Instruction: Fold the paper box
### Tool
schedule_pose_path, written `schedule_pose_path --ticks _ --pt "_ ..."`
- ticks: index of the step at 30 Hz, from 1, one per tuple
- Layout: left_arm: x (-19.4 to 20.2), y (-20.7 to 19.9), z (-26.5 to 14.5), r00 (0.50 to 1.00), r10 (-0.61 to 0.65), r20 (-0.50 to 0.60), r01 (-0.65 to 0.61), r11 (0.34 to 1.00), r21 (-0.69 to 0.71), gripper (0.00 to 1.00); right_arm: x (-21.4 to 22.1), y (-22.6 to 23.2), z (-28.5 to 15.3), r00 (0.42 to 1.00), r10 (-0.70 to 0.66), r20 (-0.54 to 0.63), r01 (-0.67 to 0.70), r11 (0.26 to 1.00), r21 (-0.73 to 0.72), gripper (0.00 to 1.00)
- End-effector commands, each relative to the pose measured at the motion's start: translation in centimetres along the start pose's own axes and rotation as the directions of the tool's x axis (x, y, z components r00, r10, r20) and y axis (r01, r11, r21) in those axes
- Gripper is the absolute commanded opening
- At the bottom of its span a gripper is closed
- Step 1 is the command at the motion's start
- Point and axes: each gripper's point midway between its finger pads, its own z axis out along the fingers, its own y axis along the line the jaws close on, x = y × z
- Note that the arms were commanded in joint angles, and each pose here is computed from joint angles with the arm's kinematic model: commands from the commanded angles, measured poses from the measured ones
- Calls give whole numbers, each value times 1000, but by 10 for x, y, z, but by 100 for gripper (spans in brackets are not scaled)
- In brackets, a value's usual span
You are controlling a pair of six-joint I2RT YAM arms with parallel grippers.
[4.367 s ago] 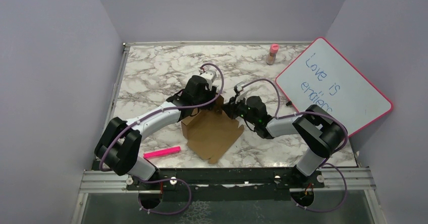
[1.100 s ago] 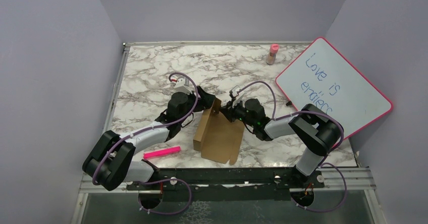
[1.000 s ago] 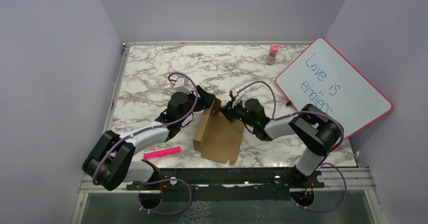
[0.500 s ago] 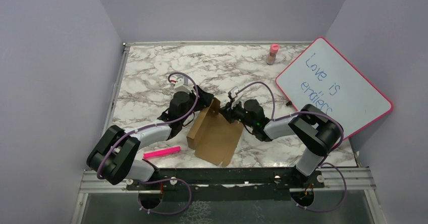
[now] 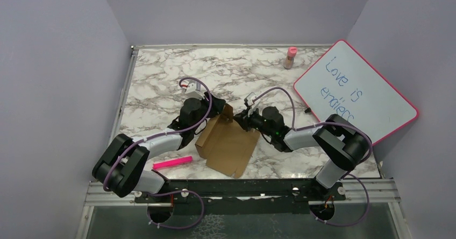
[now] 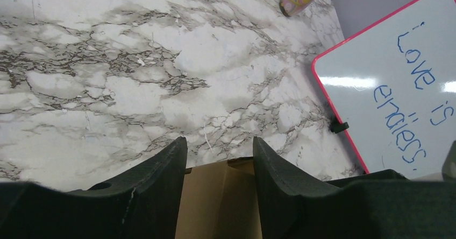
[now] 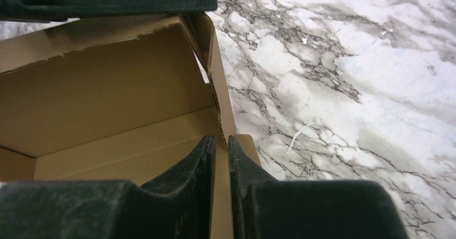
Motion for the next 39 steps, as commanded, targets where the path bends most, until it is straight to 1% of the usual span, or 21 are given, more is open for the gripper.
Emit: schedule_pose_path --ticks 1,7,10,12,15,17,21,26,30,33,39 --pt "10 18 -5 997 76 -32 -77 996 -40 49 -23 0 -9 997 -68 47 67 998 12 21" --pt "11 13 -4 995 89 -41 -90 996 -18 49 -46 -35 -16 981 -186 52 176 971 163 27" --pt "10 11 -4 995 96 -40 -97 995 -9 49 -44 -52 -9 973 -231 -5 227 953 202 29" --pt "10 10 -4 994 101 -39 -101 995 -4 49 -37 -59 -2 967 -250 -46 254 946 203 30" --pt "9 9 -5 994 104 -37 -104 995 1 49 -27 -58 10 956 -282 -76 291 945 151 32" --pt "9 8 -5 993 107 -39 -107 994 7 49 -22 -46 18 952 -295 -80 300 951 67 34" --pt "8 6 -5 993 110 -37 -109 994 17 49 -14 -18 23 952 -301 -53 296 951 -95 36" --pt "9 4 -3 993 107 -40 -106 994 25 52 -10 7 23 960 -279 -23 267 936 -231 39" --pt "11 4 -2 993 107 -46 -106 994 31 54 -9 13 26 966 -256 -10 245 933 -262 41" --pt "12 2 -1 993 106 -51 -104 994 40 58 -10 17 30 970 -244 0 234 931 -279 42" --pt "13 -3 0 993 101 -57 -97 993 67 64 -19 10 37 974 -222 46 226 947 -227 44"
